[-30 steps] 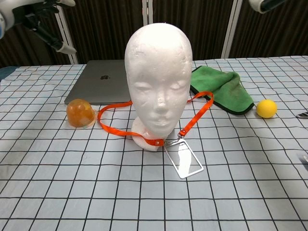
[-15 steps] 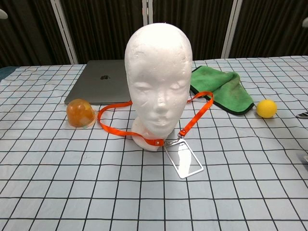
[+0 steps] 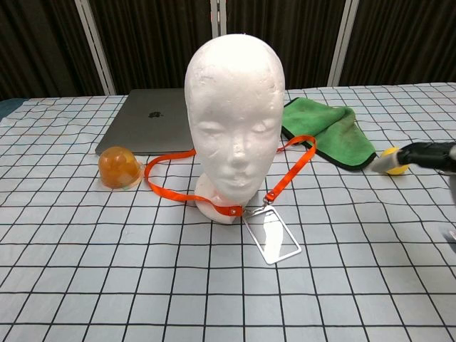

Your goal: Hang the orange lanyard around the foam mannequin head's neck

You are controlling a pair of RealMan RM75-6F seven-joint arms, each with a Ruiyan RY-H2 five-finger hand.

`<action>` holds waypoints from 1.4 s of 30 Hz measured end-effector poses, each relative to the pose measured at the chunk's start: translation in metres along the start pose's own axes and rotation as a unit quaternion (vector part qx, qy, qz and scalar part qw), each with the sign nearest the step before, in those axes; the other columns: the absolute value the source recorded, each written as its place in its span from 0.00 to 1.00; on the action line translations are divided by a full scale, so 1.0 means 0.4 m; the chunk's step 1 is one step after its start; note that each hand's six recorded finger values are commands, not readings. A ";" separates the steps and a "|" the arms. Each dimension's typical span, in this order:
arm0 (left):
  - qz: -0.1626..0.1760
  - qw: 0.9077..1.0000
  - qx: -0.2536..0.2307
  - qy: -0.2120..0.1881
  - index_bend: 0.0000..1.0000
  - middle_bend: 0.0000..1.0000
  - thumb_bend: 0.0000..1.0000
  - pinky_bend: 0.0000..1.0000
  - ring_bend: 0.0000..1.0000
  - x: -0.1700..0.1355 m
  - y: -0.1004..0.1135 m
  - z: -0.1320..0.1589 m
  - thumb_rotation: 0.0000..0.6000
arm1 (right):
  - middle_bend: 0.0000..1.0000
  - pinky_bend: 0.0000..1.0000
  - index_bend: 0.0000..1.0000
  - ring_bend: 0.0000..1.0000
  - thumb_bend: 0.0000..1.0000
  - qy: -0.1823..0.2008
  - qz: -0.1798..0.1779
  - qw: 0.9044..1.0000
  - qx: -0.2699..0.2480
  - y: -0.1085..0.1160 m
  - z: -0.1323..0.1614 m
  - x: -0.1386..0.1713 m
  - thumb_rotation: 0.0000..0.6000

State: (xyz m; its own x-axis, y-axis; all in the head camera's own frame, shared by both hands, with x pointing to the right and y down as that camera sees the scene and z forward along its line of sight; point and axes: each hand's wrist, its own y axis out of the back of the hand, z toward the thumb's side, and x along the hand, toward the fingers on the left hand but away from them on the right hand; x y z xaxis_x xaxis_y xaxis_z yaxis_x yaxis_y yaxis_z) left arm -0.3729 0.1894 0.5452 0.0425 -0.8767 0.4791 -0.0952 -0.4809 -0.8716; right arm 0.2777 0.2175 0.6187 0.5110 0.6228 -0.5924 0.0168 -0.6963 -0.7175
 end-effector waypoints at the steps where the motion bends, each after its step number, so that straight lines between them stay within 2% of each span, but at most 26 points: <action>1: 0.000 1.000 0.001 -0.001 0.00 0.00 0.03 0.00 0.00 -0.003 -0.002 0.000 1.00 | 0.13 0.14 0.15 0.04 1.00 0.011 0.007 1.000 -0.002 -0.013 0.018 -0.015 1.00; 5: 0.007 1.000 0.002 -0.006 0.00 0.00 0.03 0.00 0.00 -0.006 -0.006 0.002 1.00 | 0.14 0.15 0.15 0.06 1.00 0.041 0.022 0.999 0.000 -0.047 0.074 -0.067 1.00; 10: 0.007 1.000 -0.001 -0.002 0.00 0.00 0.03 0.00 0.00 0.000 -0.011 -0.005 1.00 | 0.17 0.20 0.16 0.11 1.00 0.060 0.025 0.998 0.011 -0.080 0.133 -0.142 1.00; 16: 0.007 1.000 -0.009 0.004 0.00 0.00 0.03 0.00 0.00 0.007 -0.010 -0.016 1.00 | 0.20 0.22 0.16 0.17 1.00 0.060 0.057 0.997 0.009 -0.132 0.167 -0.199 1.00; 22: 0.004 1.000 -0.012 0.008 0.00 0.00 0.03 0.00 0.00 0.011 -0.013 -0.022 1.00 | 0.20 0.22 0.16 0.17 1.00 0.062 0.060 0.996 0.016 -0.157 0.201 -0.230 1.00; 30: 0.002 1.000 -0.013 0.008 0.00 0.00 0.03 0.00 0.00 0.013 -0.015 -0.022 1.00 | 0.20 0.23 0.16 0.17 1.00 0.060 0.073 0.995 0.016 -0.179 0.224 -0.239 1.00; 36: 0.001 1.000 -0.013 0.007 0.00 0.00 0.03 0.00 0.00 0.014 -0.016 -0.022 1.00 | 0.20 0.23 0.16 0.17 1.00 0.068 0.102 0.992 0.011 -0.199 0.227 -0.206 1.00; 42: 0.002 1.000 -0.020 0.006 0.00 0.00 0.03 0.00 0.00 0.016 -0.017 -0.018 1.00 | 0.20 0.24 0.16 0.17 1.00 0.095 0.124 0.987 0.016 -0.214 0.250 -0.154 1.00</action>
State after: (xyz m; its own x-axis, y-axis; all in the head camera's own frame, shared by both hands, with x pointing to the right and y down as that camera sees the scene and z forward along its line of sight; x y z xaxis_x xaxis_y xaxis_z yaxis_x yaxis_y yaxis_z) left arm -0.3791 0.1871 0.5547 0.0310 -0.8783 0.4771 -0.1350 -0.4767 -0.8687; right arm 0.1590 0.2743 0.6799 0.6487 0.3531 -0.6742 -0.1555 -0.8057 -0.5716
